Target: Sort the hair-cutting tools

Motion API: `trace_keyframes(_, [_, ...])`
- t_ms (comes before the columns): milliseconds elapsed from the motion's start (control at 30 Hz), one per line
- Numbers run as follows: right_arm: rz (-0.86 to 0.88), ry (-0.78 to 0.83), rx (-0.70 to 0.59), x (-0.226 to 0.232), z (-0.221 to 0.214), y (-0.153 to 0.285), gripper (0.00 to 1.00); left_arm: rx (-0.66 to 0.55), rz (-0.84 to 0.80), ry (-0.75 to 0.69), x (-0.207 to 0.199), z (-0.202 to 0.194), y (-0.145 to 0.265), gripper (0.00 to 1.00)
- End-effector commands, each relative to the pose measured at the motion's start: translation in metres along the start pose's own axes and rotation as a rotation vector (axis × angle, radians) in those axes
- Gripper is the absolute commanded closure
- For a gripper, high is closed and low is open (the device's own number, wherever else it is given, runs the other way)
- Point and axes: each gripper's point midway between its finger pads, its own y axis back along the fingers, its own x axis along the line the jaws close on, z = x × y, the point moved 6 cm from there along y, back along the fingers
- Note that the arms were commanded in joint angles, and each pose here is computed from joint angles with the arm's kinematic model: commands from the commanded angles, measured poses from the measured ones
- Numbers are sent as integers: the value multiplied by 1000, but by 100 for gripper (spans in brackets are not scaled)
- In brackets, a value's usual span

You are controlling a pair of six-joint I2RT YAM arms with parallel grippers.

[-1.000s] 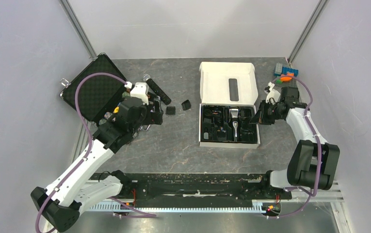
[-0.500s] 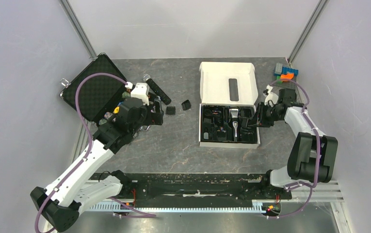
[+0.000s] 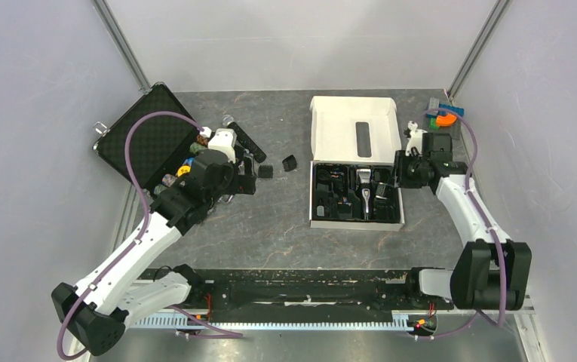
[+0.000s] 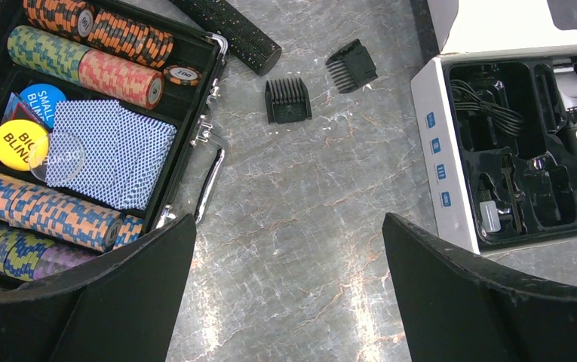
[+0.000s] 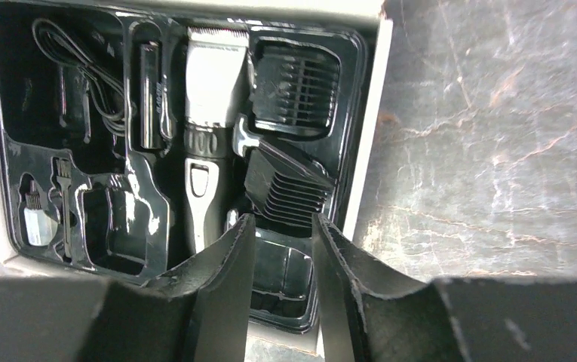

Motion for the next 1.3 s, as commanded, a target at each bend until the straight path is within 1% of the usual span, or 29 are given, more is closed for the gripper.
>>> trace_keyframes(0, [-118,63,-166,15,27,10,63,-14,-11,-26,-2,3,-3,0])
trace_keyframes(100, [-123,103,-177,24,29,2,65,-8,-12,-24,-3,2,-4,0])
trace_keyframes(300, [-138,156,-127,32,36,-19,77,-4,0,-27,-1,0,-6,0])
trace_keyframes(467, [-179,181,-57,29,27,-32,84,0,2,-23,-1,-1,-7,0])
trace_keyframes(733, [-164,258,84,29,4,-48,92,9,-8,-16,-3,-2,-8,0])
trace_keyframes(867, [-146,300,129,34,0,-51,95,9,-7,-15,-3,-3,-8,0])
trace_keyframes(967, [-104,326,126,43,1,-50,94,11,-7,-14,-3,-3,-9,0])
trace_keyframes(1067, [-67,339,67,55,15,-41,91,11,-7,-14,-3,-3,-9,0])
trace_keyframes(1133, [-53,325,6,62,27,-30,82,12,-7,-12,-3,-3,-9,0])
trace_keyframes(1200, [-62,306,-63,66,40,-17,79,10,-8,-10,-3,-3,-8,0])
trace_keyframes(1267, [-113,279,-135,64,49,-4,72,10,-9,-9,-3,-2,-8,0])
